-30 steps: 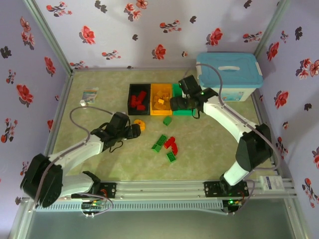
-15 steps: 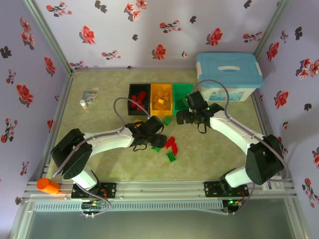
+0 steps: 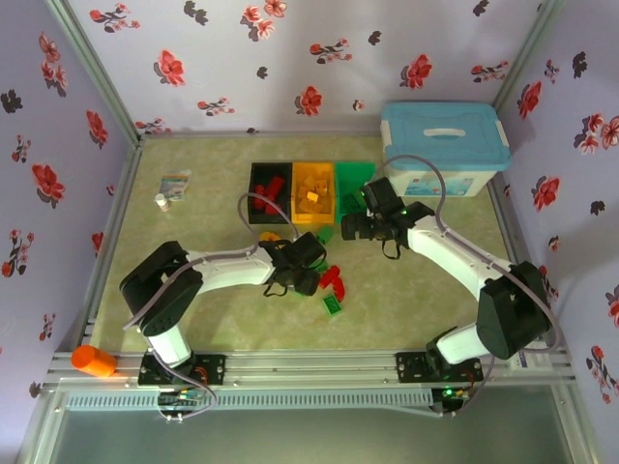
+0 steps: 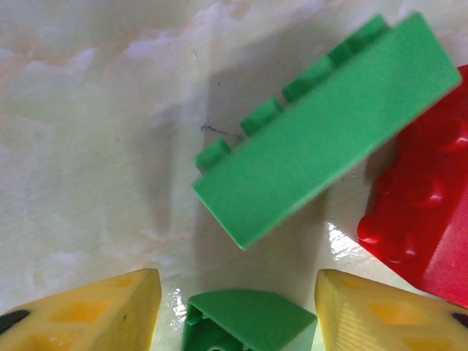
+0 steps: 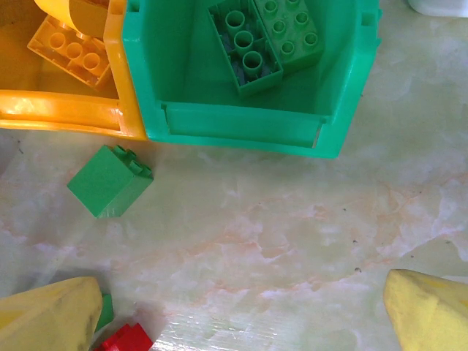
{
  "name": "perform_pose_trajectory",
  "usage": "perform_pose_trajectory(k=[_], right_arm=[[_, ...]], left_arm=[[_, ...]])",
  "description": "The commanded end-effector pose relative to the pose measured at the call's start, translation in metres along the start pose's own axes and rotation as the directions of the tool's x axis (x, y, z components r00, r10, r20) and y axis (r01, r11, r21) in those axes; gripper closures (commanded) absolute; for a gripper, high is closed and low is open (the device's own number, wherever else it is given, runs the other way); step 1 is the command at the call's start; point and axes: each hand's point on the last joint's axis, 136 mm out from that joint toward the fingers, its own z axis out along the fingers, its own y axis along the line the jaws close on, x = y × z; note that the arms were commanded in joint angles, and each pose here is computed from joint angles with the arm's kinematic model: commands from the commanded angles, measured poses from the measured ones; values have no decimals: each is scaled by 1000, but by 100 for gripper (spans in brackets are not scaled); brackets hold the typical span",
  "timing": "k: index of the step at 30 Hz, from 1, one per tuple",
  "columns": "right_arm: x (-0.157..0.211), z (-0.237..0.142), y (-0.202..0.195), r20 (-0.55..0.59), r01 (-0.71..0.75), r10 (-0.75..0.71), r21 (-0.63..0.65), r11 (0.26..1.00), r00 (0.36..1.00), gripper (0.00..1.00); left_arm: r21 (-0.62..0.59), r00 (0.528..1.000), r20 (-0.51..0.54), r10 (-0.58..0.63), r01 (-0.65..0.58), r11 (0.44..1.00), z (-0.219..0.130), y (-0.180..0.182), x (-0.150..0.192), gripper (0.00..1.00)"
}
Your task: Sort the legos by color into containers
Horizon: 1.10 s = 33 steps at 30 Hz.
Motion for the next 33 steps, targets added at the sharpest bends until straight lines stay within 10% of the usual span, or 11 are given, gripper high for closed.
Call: perform_pose_trajectory(k=[1, 11, 20, 33], right_arm=[[4, -5, -5, 15, -26, 26, 0, 1000, 1000, 1], [8, -6, -7, 22, -38, 38, -4, 999, 999, 1], [11, -9, -10, 31, -42, 42, -3, 999, 999, 1], [3, -40, -47, 143, -133, 117, 101, 986, 983, 1]], left_arm=[[-30, 999, -33, 34, -35, 999, -1, 0, 5, 45], [-6, 999, -29, 24, -24, 1000, -9, -7, 10, 44], [-14, 999, -42, 23, -23, 1000, -10, -10, 10, 67], [29, 987, 154, 36, -41, 999, -74, -18, -75, 69]])
